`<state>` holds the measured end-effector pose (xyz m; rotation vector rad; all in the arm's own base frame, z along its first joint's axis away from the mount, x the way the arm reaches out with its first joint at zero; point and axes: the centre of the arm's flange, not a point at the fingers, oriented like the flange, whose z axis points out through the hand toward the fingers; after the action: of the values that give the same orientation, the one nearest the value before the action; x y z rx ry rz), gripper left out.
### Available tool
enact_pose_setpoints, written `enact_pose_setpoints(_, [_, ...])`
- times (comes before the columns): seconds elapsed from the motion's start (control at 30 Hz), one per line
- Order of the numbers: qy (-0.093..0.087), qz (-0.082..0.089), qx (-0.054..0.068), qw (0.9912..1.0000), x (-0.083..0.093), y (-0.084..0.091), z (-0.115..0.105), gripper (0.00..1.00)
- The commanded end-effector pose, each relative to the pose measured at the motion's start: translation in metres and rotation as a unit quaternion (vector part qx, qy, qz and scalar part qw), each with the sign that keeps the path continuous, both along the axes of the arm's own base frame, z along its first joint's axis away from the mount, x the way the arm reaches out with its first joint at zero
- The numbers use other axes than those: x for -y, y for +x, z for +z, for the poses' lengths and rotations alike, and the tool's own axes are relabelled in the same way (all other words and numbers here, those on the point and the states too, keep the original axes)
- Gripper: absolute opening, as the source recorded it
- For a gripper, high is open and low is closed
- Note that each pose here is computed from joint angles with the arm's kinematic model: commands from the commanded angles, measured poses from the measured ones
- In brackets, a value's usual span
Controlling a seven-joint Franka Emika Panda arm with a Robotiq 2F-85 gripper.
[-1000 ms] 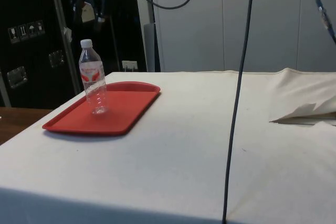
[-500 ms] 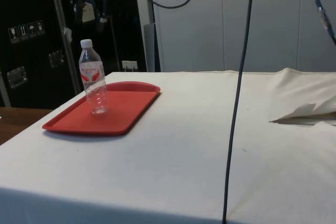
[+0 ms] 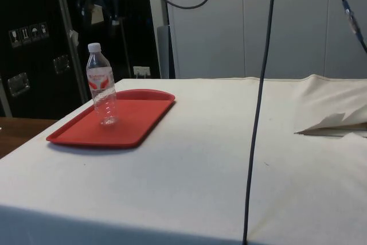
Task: Place the bottle upright on the tray.
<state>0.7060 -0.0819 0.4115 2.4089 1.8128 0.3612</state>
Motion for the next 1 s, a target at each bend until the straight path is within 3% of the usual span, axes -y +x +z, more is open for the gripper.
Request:
enact_pose_setpoints(0.0, [-0.007,0.002,-0.006,0.99995,0.001,0.001,0.000,1.00])
enact_pose_setpoints(0.1, [-0.010,0.005,-0.011,0.99987,0.000,0.001,-0.001,1.00])
enact_pose_setpoints(0.13, [-0.005,0.005,-0.006,0.99996,-0.001,0.000,0.000,1.00])
enact_pose_setpoints(0.17, [-0.011,0.007,-0.013,0.99982,-0.001,0.001,-0.001,1.00])
enact_pose_setpoints(0.3, [-0.016,0.012,-0.023,0.99953,-0.001,0.001,-0.002,1.00])
enact_pose_setpoints(0.4, [-0.020,0.016,-0.028,0.99928,-0.001,0.001,-0.002,1.00])
enact_pose_setpoints(0.43, [-0.016,0.015,-0.024,0.99948,-0.002,0.000,-0.001,1.00])
enact_pose_setpoints(0.57, [-0.026,0.021,-0.038,0.99873,-0.002,0.000,-0.002,1.00])
enact_pose_setpoints(0.73, [-0.031,0.025,-0.047,0.99813,-0.002,-0.001,-0.001,1.00])
enact_pose_setpoints(0.77, [-0.025,0.024,-0.040,0.99858,-0.002,-0.001,-0.001,1.00])
enact_pose_setpoints(0.8, [-0.032,0.028,-0.050,0.99785,-0.003,-0.002,0.002,1.00])
enact_pose_setpoints(0.97, [-0.031,0.030,-0.055,0.99757,-0.002,-0.002,0.008,1.00])
